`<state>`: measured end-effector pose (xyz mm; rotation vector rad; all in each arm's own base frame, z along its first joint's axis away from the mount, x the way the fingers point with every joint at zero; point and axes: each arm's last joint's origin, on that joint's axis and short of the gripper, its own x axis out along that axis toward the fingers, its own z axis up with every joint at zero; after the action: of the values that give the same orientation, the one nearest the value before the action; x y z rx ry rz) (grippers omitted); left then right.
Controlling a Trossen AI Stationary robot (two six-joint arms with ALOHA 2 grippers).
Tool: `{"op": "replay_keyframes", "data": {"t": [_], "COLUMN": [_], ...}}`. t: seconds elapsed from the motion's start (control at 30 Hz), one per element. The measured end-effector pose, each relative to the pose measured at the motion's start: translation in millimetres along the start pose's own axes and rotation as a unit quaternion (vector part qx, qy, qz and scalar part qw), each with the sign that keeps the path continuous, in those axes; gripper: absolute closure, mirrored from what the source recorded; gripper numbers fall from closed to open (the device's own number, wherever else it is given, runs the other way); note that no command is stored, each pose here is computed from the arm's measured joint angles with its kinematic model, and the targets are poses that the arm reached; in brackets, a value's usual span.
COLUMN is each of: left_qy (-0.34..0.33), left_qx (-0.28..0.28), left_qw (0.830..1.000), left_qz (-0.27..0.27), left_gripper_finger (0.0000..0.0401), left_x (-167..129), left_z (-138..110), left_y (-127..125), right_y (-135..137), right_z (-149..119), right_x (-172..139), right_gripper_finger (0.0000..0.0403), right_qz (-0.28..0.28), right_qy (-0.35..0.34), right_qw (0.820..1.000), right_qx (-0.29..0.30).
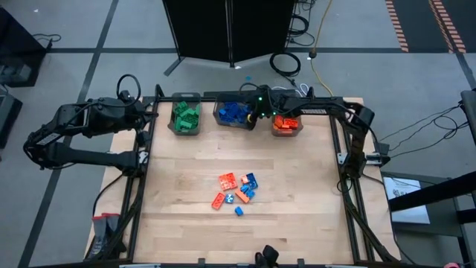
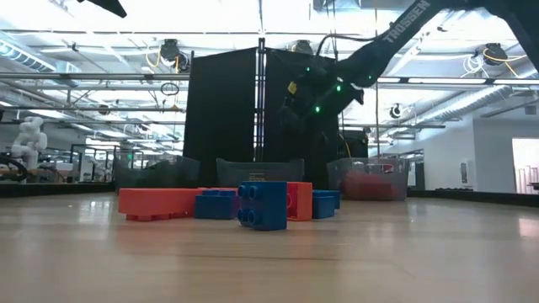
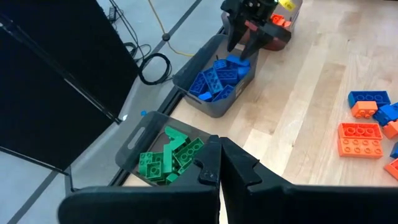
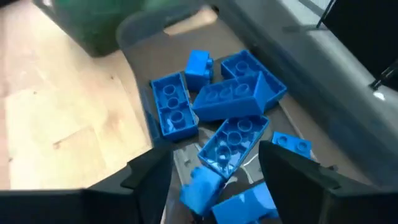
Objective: Sort blocks
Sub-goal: Put the blue game piece into the middle black bin
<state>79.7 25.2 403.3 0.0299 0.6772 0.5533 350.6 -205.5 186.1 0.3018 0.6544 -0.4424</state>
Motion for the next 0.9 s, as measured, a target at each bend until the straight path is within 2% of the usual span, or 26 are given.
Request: {"op": "replay_keyframes", "data": {"t": [0.07,0.17,0.3,0.4,0.5,0.63,0.8,0.9], "left_qy": [0.000,0.000,0.000,0.000,0.000,0.000,0.000,0.000], "left_qx": [0.000,0.000,0.003,0.003,0.003,0.004,0.010,0.013], "left_qw": [1.000,1.000,1.000,1.000,1.000,1.000,1.000,1.000], "left_qz": [0.000,0.000,0.000,0.000,0.000,0.000,0.000,0.001], "left_gripper_finger": [0.0401,0.0401,0.0401,0.0401,0.0401,0.0401,0.0401,0.0401], "left_x": [0,0,0,0,0,0,0,0], "left_z": [0,0,0,0,0,0,0,0], "left_y": [0,0,0,0,0,0,0,0], "right_y": [2,14,44,71,101,134,155,167], "right_z": [10,36,68,73,62,29,-8,-22], "right_x": [-9,-32,-74,-99,-114,-115,-102,-90], "right_gripper_finger": [0.0176,0.0183,0.0186,0.0186,0.0186,0.0186,0.0186,0.0182], "right_qz": [0.006,0.057,0.127,0.171,0.205,0.238,0.219,0.228], "right_qy": [-0.013,-0.060,-0.134,-0.152,-0.115,0.008,0.134,0.155], "right_qw": [1.000,0.995,0.977,0.963,0.955,0.946,0.932,0.922], "right_qx": [-0.015,-0.061,-0.109,-0.139,-0.181,-0.219,-0.254,-0.272]}}
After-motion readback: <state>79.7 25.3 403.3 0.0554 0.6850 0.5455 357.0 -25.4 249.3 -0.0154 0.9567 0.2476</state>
